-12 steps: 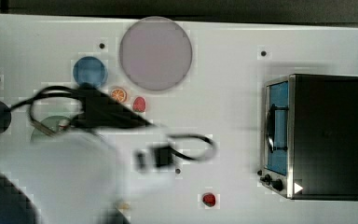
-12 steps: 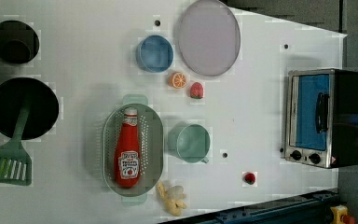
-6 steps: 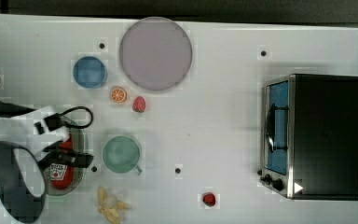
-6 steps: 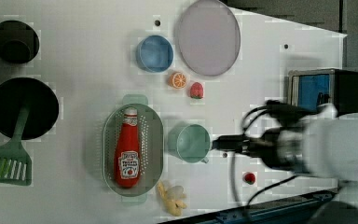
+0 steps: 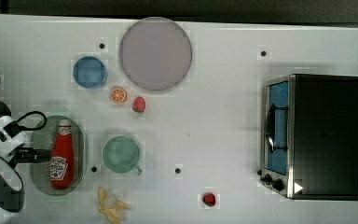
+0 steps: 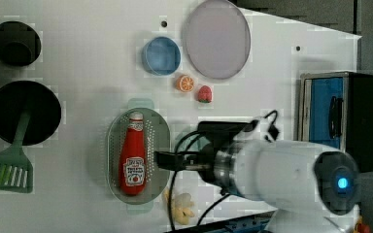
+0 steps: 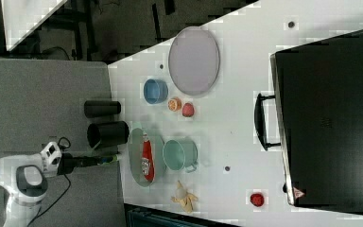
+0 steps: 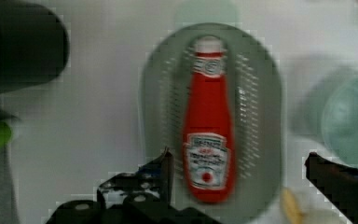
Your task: Pick ketchup from strainer and place it on the table
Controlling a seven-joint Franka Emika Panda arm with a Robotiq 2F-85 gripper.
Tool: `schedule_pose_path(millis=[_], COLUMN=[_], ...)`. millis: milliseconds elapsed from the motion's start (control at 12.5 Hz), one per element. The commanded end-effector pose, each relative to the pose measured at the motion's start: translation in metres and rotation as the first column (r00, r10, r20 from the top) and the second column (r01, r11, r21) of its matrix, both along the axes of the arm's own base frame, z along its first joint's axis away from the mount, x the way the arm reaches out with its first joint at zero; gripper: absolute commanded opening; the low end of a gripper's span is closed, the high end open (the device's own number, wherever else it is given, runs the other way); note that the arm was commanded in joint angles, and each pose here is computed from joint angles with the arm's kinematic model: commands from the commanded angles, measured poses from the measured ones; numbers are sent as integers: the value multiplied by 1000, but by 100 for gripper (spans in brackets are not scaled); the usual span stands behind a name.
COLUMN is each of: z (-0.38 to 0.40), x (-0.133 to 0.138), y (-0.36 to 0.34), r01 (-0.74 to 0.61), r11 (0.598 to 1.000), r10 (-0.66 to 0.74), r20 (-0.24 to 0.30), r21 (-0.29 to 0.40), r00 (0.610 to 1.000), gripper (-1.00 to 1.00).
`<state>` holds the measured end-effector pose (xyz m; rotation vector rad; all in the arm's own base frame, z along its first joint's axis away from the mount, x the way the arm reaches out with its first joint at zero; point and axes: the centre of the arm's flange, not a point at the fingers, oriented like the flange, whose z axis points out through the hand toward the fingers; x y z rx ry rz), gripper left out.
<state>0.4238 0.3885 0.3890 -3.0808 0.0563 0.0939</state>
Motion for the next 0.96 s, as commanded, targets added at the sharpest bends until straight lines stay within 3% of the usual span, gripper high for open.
schedule_pose_path(millis=[80, 400, 960], z=[-54, -122, -203], x=[4, -7, -20], y=[-18, -12, -2], r01=[44, 81, 131], r11=[999, 996, 987], r10=[-44, -82, -125], r20=[10, 22, -65], r21=[-20, 43, 95], r00=[999, 996, 990], gripper=[100, 100, 100])
